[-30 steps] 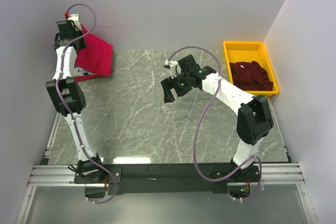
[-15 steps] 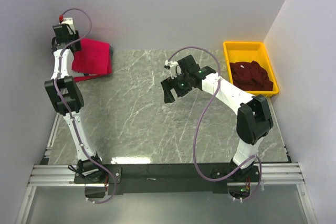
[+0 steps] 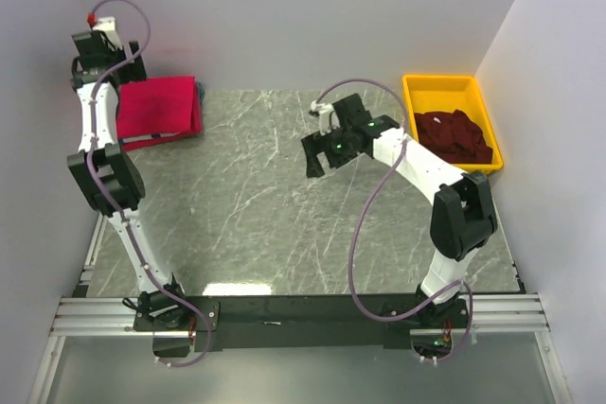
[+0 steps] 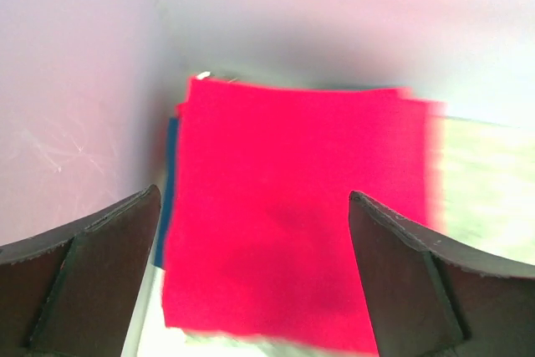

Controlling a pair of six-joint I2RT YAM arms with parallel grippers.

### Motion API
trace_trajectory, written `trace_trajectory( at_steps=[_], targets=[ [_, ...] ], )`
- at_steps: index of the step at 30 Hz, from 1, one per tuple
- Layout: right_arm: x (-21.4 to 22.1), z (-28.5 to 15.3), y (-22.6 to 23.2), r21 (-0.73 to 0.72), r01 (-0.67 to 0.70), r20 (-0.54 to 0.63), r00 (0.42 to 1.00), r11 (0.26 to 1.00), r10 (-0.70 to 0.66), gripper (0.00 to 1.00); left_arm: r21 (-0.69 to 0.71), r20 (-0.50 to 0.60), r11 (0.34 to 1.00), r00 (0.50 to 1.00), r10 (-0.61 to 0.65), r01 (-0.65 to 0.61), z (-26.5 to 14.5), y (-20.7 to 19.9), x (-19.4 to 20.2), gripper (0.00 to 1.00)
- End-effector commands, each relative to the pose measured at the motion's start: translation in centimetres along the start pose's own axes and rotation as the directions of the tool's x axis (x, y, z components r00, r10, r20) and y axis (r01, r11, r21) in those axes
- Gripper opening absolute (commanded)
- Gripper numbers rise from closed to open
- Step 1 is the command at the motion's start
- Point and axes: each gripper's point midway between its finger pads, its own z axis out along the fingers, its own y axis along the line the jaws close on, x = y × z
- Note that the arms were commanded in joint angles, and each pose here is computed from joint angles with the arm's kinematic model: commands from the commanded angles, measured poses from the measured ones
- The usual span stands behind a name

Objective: Fold and stack the t-shirts
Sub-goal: Reset both grippers

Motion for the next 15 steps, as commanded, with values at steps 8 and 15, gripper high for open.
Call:
trace_trajectory(
  at_steps=[8, 15],
  targets=[
    [-3.5, -9.0, -5.3, 0.145, -0.092, 0.219, 0.974, 0.985, 0.059, 0.98, 0.404, -0.005, 0.914, 1.000, -0.029, 0.028, -15.1, -12.5, -5.0, 0.99],
    [0.7, -12.1, -7.1, 0.140, -0.197, 0.215, 0.963, 0.970, 0.164, 0.98, 0.546, -0.243, 0.837, 0.962, 0.122, 0.032, -20.5, -19.7, 4.6, 0.99]
  ],
)
